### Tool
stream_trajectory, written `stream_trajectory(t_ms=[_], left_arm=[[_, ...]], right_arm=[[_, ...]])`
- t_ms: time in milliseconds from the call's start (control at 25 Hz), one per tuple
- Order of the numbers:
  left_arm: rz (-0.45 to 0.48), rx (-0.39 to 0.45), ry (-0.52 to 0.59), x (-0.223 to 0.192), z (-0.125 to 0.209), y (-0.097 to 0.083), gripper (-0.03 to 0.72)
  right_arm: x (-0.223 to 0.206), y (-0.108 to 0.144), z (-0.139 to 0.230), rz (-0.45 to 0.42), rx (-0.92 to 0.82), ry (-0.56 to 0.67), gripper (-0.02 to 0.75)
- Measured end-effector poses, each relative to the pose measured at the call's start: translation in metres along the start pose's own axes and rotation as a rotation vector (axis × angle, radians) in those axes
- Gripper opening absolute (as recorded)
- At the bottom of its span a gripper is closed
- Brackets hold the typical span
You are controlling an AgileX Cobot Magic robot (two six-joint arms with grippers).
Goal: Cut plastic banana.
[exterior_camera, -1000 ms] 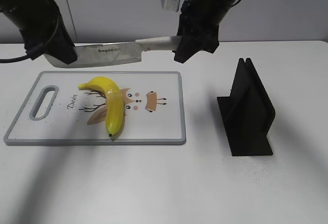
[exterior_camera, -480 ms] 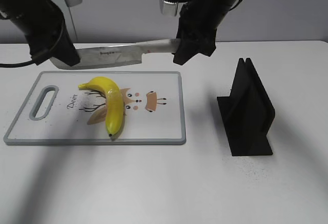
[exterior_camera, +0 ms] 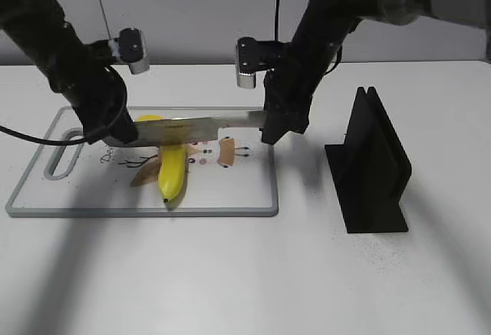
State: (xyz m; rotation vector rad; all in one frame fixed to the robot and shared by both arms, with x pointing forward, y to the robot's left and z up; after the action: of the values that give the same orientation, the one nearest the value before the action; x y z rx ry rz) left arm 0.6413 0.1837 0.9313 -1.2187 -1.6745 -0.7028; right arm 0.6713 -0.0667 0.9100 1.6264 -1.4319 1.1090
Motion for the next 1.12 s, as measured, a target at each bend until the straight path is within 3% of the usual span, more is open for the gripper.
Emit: stream_trajectory(t_ms=[720, 1120], left_arm=[[-0.011, -0.019, 0.005, -0.008, -0.004, -0.003, 0.005], [-0.055, -0.048, -0.016, 0.013, -0.012, -0.011, 0.002]], right_arm=[[-0.008, -0.001, 0.006, -0.018, -0.008, 0.022, 0.162], [0.023, -0.006, -0.008, 0.001, 0.013, 0.031, 0.163]])
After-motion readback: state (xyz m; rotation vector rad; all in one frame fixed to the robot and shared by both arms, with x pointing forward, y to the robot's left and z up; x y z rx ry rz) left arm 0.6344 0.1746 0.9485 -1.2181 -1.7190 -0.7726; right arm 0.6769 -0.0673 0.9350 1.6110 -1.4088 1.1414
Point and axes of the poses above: a point on each arm's last joint axis where the gripper is mounted, x pointing back along that axis away from the gripper, y along the wrist's bending axis when the last joint is at zero, z = x × y, the point moved 1 cm from there along -x, pointing out along that axis toward the gripper, and after that the axes turned 11 degrees about x, right-handed, at the moved point
